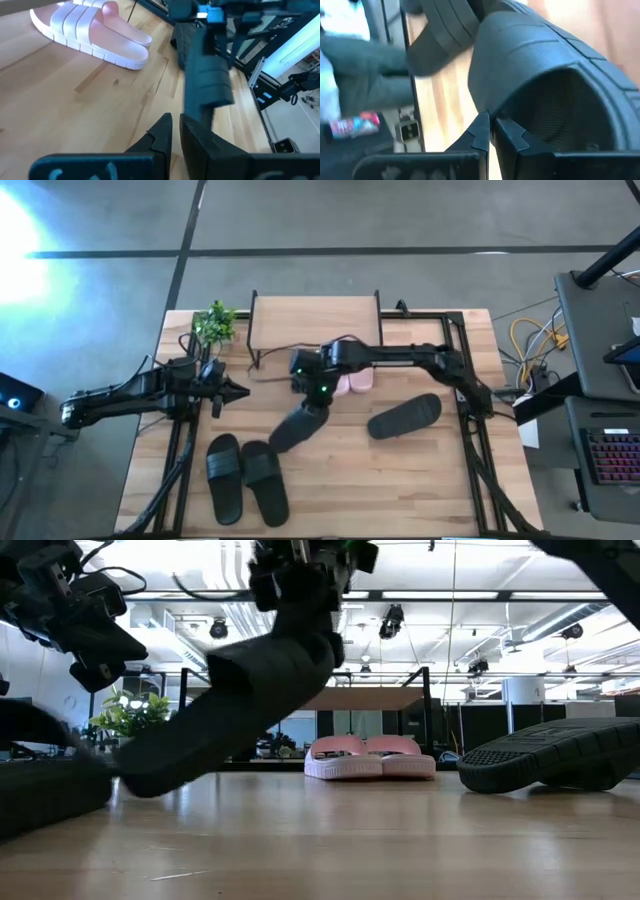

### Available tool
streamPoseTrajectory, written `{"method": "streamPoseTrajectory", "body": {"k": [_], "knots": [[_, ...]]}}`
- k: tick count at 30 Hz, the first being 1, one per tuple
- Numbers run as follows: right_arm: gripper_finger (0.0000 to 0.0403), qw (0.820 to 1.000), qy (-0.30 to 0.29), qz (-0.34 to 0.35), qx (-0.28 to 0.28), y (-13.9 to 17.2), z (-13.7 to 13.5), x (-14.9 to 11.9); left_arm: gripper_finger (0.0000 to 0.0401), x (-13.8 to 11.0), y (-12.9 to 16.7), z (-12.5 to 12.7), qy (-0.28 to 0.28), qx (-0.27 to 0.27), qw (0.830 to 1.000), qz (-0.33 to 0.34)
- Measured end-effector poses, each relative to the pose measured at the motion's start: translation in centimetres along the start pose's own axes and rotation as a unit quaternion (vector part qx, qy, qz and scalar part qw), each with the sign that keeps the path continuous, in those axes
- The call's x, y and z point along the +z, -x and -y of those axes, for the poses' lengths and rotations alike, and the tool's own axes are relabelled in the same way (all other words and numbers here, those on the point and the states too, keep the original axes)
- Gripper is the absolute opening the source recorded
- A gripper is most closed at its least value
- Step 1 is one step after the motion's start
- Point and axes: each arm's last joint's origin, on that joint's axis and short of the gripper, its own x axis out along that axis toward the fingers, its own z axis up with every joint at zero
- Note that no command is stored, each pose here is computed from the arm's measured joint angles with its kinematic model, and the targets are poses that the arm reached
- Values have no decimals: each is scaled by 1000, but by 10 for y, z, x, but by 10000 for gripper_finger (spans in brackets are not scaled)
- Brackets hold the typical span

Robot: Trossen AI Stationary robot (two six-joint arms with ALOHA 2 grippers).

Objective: Pick and place slides into the shelf
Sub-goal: Move the black slipper to the middle left of the table

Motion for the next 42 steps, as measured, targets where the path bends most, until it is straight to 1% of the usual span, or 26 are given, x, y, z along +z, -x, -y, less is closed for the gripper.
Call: {"method": "streamPoseTrajectory", "body": {"k": [2,4,8,10,11,14,16,19,21,23,24,26,28,29,30,31,32,33,34,35,36,37,38,39,40,42], "knots": [[9,1000,12,-9,-2,-7,1,7,22,0,0,0,0,0,1000,0],[9,999,30,12,-9,-9,2,19,22,0,0,0,0,0,1000,0],[17,991,52,78,-93,-6,4,42,22,0,0,0,0,0,1000,0],[30,988,57,103,-104,-10,8,49,22,0,0,0,1,1,1000,-1],[38,987,52,111,-102,-9,10,50,22,0,0,0,0,0,1000,0],[70,989,21,97,-110,-14,17,48,22,0,0,0,1,0,1000,0],[99,989,7,80,-127,-18,22,44,22,0,0,0,1,0,1000,-1],[148,981,9,94,-170,-20,22,45,22,0,0,0,1,2,1000,-3],[177,969,15,110,-221,-18,20,45,22,0,-1,0,1,1,1000,-2],[197,944,17,132,-302,-12,14,44,22,0,-1,0,1,2,1000,-4],[203,929,28,137,-344,-10,12,43,22,0,-1,0,0,2,1000,-3],[209,900,56,147,-407,-1,4,40,22,0,-1,0,1,2,1000,-4],[209,870,70,150,-464,3,-4,36,22,0,-1,0,0,2,1000,-3],[208,860,73,150,-483,5,-9,33,22,0,-1,0,0,2,1000,-3],[207,857,68,147,-489,8,-13,29,22,0,-1,0,0,2,1000,-3],[205,866,50,143,-476,11,-16,25,22,0,-1,0,0,2,1000,-3],[202,886,22,132,-444,12,-19,20,22,0,-1,0,0,2,1000,-4],[200,907,-20,113,-405,15,-20,15,22,0,-1,0,0,2,1000,-4],[197,922,-68,86,-372,17,-18,9,22,0,-1,0,0,1,1000,-3],[194,926,-112,57,-357,19,-16,2,22,0,-1,0,0,2,1000,-3],[191,920,-148,28,-361,19,-15,-5,22,0,-1,0,0,2,1000,-3],[188,910,-174,3,-377,19,-14,-12,22,0,-1,0,0,2,1000,-4],[186,901,-188,-6,-390,16,-14,-16,22,0,-1,0,0,2,1000,-3],[183,903,-193,-4,-385,11,-17,-17,22,0,-1,0,0,2,1000,-3],[181,908,-200,-7,-369,9,-22,-21,22,0,-1,0,0,2,1000,-3],[179,912,-214,-34,-348,4,-28,-31,22,0,-1,0,0,2,1000,-3]]}}
